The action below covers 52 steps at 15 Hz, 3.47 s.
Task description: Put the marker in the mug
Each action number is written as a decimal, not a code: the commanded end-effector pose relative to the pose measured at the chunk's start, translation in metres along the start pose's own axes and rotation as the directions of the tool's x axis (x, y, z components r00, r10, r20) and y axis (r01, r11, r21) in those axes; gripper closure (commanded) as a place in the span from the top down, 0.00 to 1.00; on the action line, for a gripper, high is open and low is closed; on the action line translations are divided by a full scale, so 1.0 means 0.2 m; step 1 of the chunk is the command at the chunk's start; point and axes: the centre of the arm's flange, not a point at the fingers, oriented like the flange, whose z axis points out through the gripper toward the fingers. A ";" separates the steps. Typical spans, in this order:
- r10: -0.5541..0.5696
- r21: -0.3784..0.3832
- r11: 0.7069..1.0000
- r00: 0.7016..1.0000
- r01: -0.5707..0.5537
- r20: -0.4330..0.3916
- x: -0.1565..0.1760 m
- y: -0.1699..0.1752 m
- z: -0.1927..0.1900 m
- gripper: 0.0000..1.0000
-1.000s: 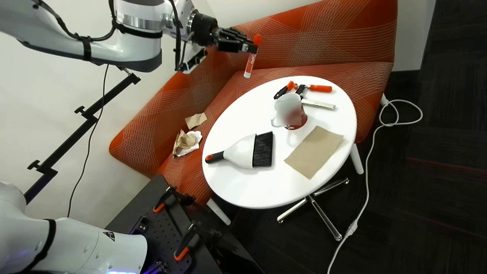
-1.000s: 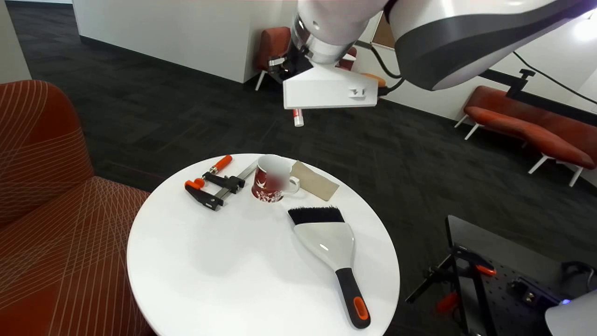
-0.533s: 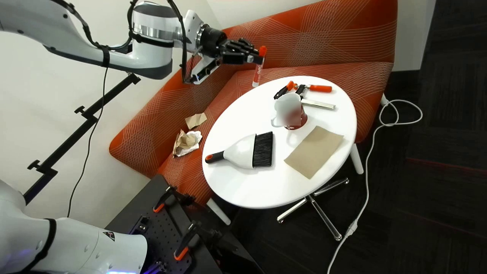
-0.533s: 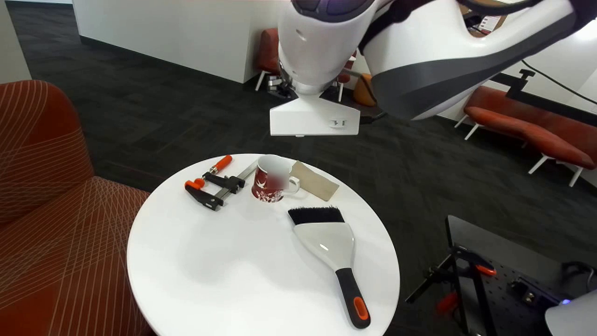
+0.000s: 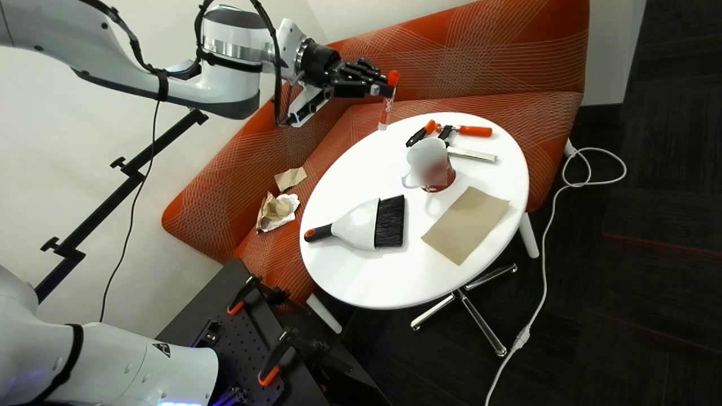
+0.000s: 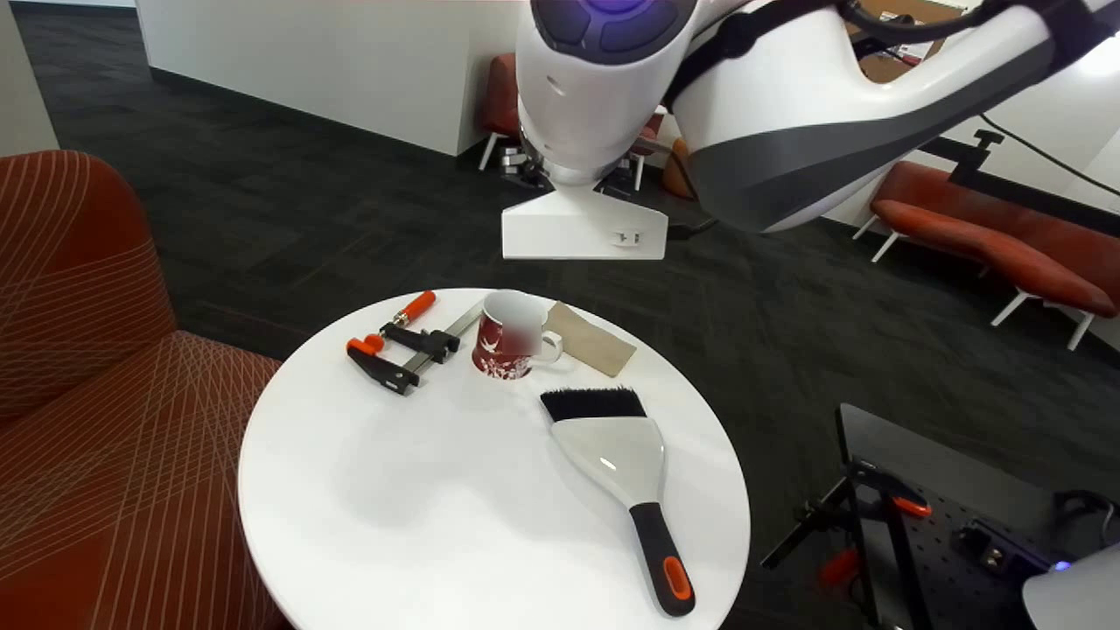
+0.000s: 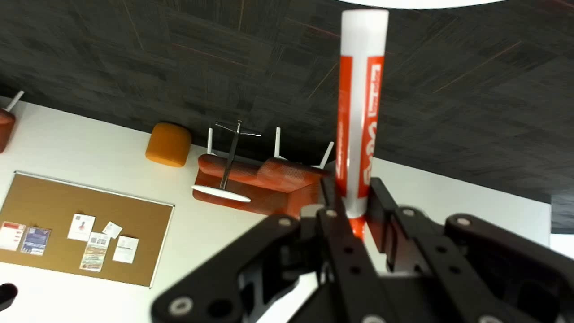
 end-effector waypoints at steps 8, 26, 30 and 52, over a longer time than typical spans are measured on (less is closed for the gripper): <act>0.041 0.068 0.997 0.989 -0.031 -0.142 -0.23 -0.19 0.22 0.06; -0.011 0.028 0.999 0.994 0.014 -0.110 -0.52 -0.31 0.46 0.05; -0.026 0.019 0.999 0.995 0.028 -0.099 -0.59 -0.32 0.48 0.05; 0.145 0.118 0.984 0.985 -0.134 -0.098 -0.23 -0.13 0.09 1.00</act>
